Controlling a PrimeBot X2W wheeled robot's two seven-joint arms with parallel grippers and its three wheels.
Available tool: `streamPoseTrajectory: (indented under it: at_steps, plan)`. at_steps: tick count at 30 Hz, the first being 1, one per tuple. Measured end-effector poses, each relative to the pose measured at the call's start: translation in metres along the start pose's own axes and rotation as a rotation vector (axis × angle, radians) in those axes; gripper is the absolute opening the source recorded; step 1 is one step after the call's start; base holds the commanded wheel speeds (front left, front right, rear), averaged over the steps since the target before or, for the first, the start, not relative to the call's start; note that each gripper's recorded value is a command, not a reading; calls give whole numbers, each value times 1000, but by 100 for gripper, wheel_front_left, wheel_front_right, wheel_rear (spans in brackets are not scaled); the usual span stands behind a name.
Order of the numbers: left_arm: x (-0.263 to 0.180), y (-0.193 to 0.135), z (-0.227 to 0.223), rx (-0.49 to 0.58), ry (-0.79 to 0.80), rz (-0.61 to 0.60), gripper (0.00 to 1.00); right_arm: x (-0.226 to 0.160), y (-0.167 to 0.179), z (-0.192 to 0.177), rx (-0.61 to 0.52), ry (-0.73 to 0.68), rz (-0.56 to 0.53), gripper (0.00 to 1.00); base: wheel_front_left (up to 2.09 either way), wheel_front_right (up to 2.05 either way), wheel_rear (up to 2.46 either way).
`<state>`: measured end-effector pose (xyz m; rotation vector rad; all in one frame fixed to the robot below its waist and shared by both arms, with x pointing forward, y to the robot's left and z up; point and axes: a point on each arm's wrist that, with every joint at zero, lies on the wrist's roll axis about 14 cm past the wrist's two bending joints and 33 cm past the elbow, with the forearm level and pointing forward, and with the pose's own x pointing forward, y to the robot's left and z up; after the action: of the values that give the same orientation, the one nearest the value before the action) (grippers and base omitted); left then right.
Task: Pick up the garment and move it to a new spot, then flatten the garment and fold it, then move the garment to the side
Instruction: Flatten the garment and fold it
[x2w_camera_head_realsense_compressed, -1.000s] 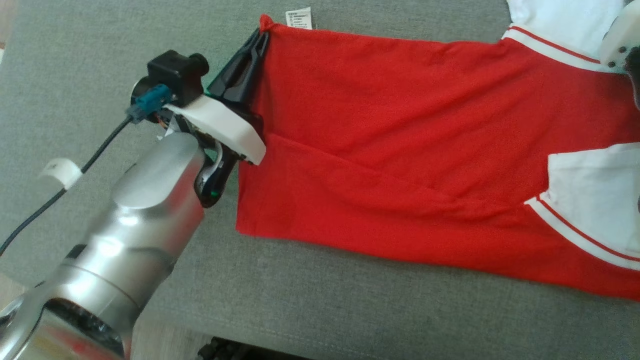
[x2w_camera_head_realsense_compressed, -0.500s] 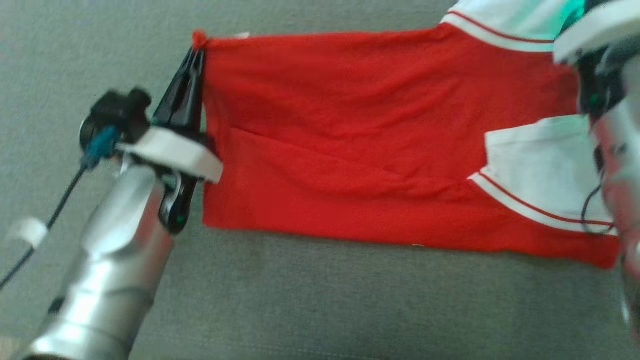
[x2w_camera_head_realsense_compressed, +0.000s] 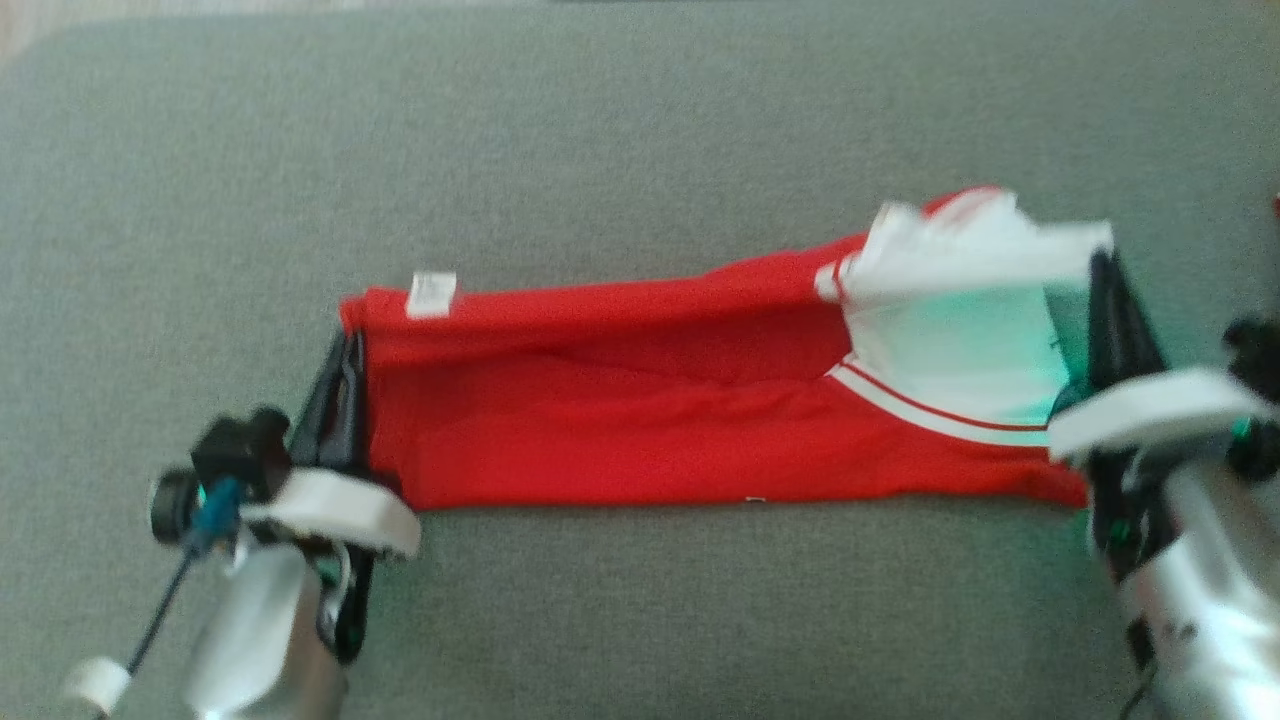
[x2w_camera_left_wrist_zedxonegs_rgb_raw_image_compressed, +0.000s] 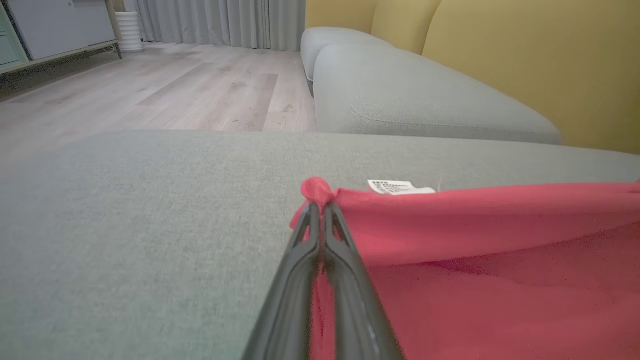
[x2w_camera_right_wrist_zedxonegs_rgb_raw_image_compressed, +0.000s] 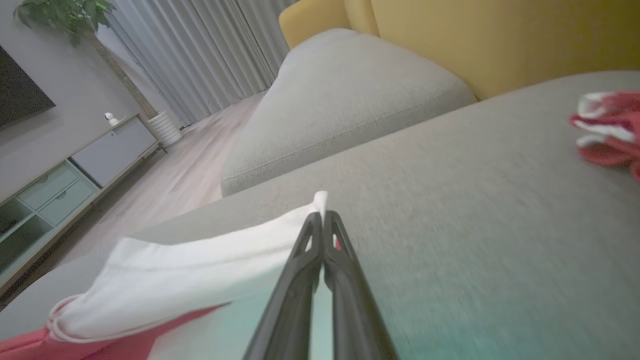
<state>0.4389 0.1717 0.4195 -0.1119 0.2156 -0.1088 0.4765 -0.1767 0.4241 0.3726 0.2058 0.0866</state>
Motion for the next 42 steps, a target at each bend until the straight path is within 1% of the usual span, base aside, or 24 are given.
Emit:
streamPoseTrajectory:
  at_steps: [1, 2, 3, 4, 6, 9, 12, 14, 18, 21, 26, 33, 38, 42]
  plan:
    - [-5, -2, -5, -2, 11, -2, 0, -9, -2, -6, 17, 12, -13, 0, 0, 0, 0]
    - [-10, -4, -10, -4, 24, -2, 0, -18, -4, -14, 35, 29, -25, 19, 0, 0, 0]
    - [-15, -3, -14, -14, 32, 9, 45, -26, -4, -23, 52, 48, -37, 56, 0, 0, 0]
    - [-19, -3, -17, -19, 38, 16, 100, -34, -4, -30, 64, 65, -44, 100, 0, 0, 0]
    - [-26, -1, -18, -13, 38, 27, 100, -43, -4, -36, 71, 79, -52, 100, 0, 0, 0]
    - [-35, 0, -20, 15, 42, 34, 100, -46, -7, -21, 54, 38, -59, 100, 0, 0, 0]
    - [-43, -1, -18, 34, 30, 48, 100, -46, -7, -2, -8, -17, -54, 100, 0, 0, 0]
    - [-47, -2, -12, 40, 8, 58, 100, -46, 2, 6, -75, -40, -29, 100, 0, 0, 0]
    - [-57, -1, 2, 74, -45, 69, 100, -49, 23, 15, -163, -79, 12, 100, 0, 0, 0]
    - [-68, -2, 9, 84, -78, 84, 100, -59, 30, 8, -215, -70, 25, 100, 0, 0, 0]
    - [-89, -7, 2, 88, -76, 86, 100, -76, 32, -9, -225, -34, 20, 100, 0, 0, 0]
    - [-97, -9, -9, 79, -50, 83, 100, -77, 31, -17, -229, -11, 17, 100, 0, 0, 0]
    - [-92, -14, -17, 72, -23, 68, 100, -68, 24, -34, -239, 53, 1, 100, 0, 0, 0]
    - [-80, -18, -19, 45, -12, 55, 100, -41, 26, -40, -266, 100, 10, 100, 0, 0, 0]
